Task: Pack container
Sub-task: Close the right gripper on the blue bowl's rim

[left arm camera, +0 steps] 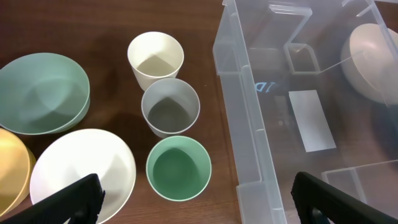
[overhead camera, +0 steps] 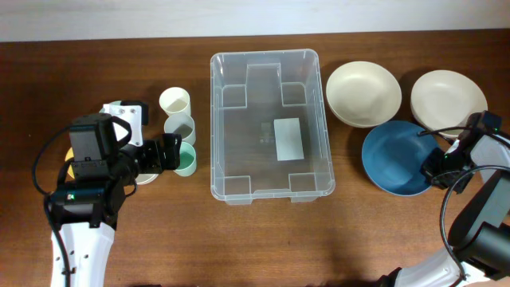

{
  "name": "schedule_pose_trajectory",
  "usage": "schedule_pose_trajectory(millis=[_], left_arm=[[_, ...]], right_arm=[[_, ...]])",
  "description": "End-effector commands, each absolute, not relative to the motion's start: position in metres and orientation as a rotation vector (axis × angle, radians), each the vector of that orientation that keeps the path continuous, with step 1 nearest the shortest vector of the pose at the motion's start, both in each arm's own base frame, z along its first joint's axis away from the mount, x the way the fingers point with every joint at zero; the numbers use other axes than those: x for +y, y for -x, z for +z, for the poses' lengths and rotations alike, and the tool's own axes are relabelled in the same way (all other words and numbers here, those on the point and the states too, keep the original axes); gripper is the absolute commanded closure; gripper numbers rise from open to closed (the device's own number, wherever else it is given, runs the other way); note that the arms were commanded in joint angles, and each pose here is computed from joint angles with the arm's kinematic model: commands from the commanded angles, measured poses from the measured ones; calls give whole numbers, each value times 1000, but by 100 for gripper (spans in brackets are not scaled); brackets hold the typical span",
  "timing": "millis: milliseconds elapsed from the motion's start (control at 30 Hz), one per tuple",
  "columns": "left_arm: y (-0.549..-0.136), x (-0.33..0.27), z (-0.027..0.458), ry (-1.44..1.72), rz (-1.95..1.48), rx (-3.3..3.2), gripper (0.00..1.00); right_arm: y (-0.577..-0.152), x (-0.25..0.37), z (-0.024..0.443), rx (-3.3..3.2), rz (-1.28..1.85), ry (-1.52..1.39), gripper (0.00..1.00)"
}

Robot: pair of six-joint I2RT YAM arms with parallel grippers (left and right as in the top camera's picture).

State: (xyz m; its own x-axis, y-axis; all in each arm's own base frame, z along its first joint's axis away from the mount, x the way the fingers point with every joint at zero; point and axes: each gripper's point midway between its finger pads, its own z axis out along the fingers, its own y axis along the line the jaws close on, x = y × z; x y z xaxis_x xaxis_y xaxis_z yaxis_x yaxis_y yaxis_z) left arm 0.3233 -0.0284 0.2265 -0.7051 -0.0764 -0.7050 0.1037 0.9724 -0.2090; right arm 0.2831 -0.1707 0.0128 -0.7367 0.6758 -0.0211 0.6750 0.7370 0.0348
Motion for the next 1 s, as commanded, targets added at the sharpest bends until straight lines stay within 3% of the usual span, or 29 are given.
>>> schedule_pose_trajectory(millis=[0, 467, 967], left_arm=[[-327, -32, 238, -46, -314, 2307, 1], [-327, -32, 238, -46, -313, 2304, 1], [-327, -32, 238, -46, -313, 2304, 1]], right_arm=[[-272, -176, 2, 2934, -45, -1160, 96], [-270, -165, 28, 2909, 21, -1143, 96], [-273, -155, 149, 2598, -31, -969, 96]])
